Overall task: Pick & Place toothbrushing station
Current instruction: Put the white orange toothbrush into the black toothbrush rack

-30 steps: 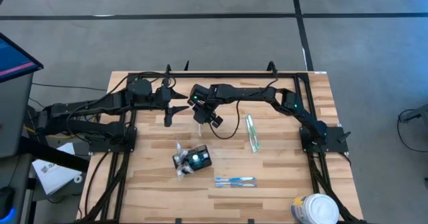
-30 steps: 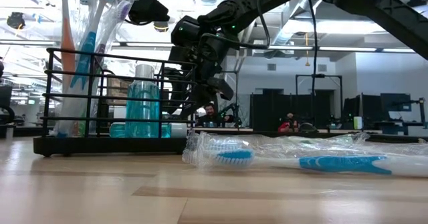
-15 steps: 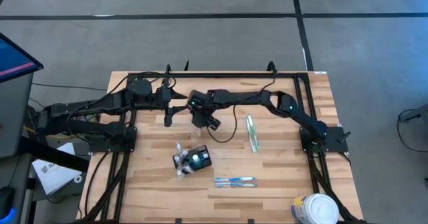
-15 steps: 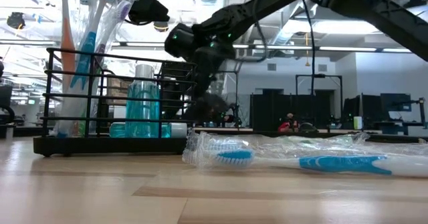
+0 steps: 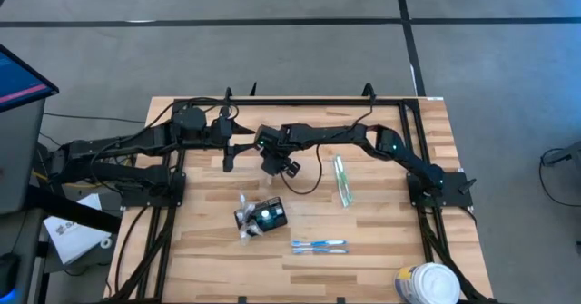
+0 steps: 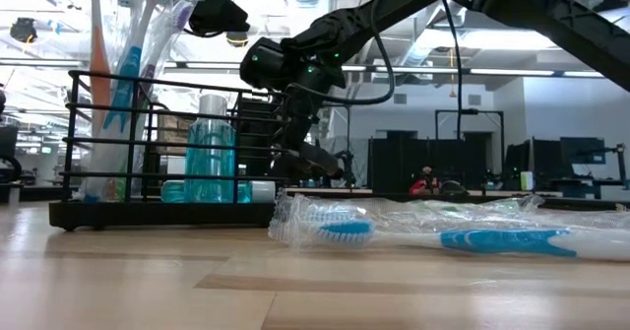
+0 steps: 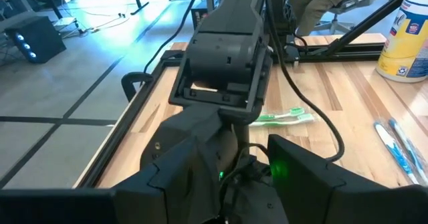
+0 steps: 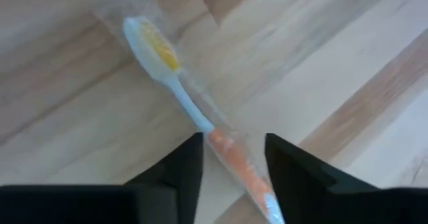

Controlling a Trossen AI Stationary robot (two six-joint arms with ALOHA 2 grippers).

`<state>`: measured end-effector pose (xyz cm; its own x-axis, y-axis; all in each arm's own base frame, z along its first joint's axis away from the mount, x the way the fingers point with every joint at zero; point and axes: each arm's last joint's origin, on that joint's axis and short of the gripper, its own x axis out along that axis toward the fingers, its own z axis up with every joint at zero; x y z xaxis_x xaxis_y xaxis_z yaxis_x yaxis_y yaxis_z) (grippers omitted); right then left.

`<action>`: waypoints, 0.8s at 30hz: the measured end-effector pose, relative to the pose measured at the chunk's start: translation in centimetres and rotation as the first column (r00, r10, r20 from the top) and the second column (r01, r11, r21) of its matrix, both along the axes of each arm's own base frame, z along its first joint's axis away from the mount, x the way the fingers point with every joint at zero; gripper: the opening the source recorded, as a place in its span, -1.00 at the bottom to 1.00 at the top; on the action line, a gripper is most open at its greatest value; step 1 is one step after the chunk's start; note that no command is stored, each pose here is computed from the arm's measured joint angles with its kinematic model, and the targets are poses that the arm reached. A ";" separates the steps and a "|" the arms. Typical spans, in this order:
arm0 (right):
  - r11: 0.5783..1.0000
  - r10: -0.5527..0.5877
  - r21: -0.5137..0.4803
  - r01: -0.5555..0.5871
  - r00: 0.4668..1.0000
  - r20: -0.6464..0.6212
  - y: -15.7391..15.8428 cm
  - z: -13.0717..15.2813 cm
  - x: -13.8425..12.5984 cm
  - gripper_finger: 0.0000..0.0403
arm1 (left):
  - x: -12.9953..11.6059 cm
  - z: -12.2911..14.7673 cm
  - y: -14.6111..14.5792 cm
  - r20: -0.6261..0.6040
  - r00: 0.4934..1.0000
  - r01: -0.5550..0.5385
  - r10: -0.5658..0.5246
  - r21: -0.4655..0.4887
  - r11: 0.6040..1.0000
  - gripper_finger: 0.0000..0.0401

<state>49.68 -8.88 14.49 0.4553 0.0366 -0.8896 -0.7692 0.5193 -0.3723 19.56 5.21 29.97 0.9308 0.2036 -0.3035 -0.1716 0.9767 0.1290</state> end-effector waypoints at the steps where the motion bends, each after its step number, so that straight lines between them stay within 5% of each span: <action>1: 1.000 0.000 0.000 0.000 1.000 0.000 0.0 0.0 0.0 -0.27 | 0.0 0.0 0.0 0.000 1.000 0.000 0.000 0.000 1.000 -0.12; 10: 1.000 0.001 0.005 -0.001 1.000 -0.016 0.0 -0.1 -0.1 -0.94 | 0.0 0.0 0.0 0.000 1.000 0.000 0.000 0.000 1.000 -0.12; 24: 0.997 -0.078 0.025 0.079 0.996 -0.036 -0.1 1.2 0.0 -1.00 | 0.0 0.0 0.0 0.000 1.000 0.000 0.000 0.000 1.000 -0.12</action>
<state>49.64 -8.93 15.64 0.4266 0.0255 -0.9041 -0.7378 0.5880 -0.3315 19.57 5.22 29.97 0.9309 0.2036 -0.3032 -0.1716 0.9767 0.1290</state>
